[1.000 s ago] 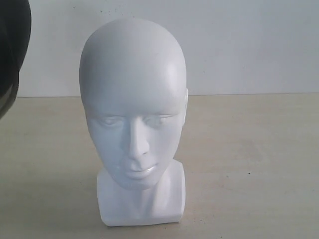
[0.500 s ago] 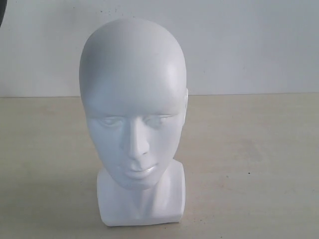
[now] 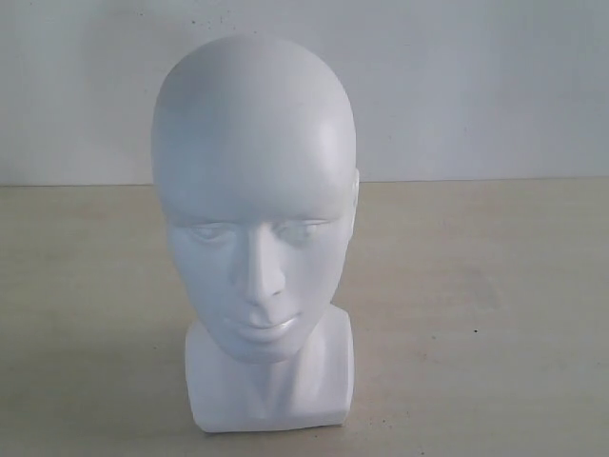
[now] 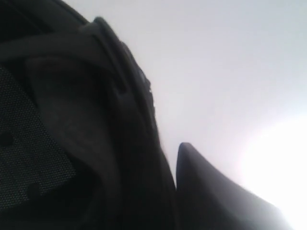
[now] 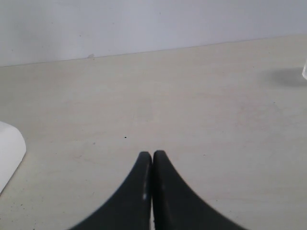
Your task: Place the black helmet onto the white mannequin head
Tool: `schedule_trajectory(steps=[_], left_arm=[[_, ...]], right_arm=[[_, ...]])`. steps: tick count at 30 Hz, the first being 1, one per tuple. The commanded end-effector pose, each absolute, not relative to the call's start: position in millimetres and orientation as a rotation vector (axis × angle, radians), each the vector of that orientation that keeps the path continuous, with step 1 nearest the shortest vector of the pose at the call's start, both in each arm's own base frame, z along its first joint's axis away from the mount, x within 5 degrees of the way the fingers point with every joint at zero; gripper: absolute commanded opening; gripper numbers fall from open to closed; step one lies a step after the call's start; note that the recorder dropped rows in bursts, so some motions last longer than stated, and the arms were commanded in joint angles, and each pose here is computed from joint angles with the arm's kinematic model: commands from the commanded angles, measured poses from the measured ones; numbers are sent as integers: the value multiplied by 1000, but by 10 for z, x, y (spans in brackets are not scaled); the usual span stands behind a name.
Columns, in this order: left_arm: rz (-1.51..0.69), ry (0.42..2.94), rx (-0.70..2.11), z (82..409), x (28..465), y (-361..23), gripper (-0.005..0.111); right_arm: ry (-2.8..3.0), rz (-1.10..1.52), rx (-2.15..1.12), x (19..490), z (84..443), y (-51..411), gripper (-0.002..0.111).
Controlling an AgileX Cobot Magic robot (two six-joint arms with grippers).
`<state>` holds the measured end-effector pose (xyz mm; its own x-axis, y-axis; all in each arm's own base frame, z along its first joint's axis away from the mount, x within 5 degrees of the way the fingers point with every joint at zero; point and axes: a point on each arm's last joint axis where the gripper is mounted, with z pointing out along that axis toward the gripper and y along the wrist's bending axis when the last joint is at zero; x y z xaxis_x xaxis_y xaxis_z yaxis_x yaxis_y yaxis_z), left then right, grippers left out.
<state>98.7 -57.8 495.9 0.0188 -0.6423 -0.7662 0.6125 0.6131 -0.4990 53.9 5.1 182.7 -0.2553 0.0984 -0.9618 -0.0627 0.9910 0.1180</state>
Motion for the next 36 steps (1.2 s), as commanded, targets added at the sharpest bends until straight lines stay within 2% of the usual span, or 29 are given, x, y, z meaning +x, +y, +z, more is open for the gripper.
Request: schedule_trajectory(steps=[1,7,18,28,36], left_arm=[[-1074,1206,100,4989,981,-734,4],[-1169,1200,88,5034,971,-767,4],[-1346,1022,95,5524,937,-805,4],[-1757,638,48,5727,1065,-883,4],[-2145,321,-5,5659,1365,-964,4]], right_arm=[[1808,150,24,537,1841,50,0],[1808,150,24,537,1841,50,0],[1808,150,24,537,1841,50,0],[1812,144,21,537,1837,49,0],[1812,144,21,537,1837,49,0]])
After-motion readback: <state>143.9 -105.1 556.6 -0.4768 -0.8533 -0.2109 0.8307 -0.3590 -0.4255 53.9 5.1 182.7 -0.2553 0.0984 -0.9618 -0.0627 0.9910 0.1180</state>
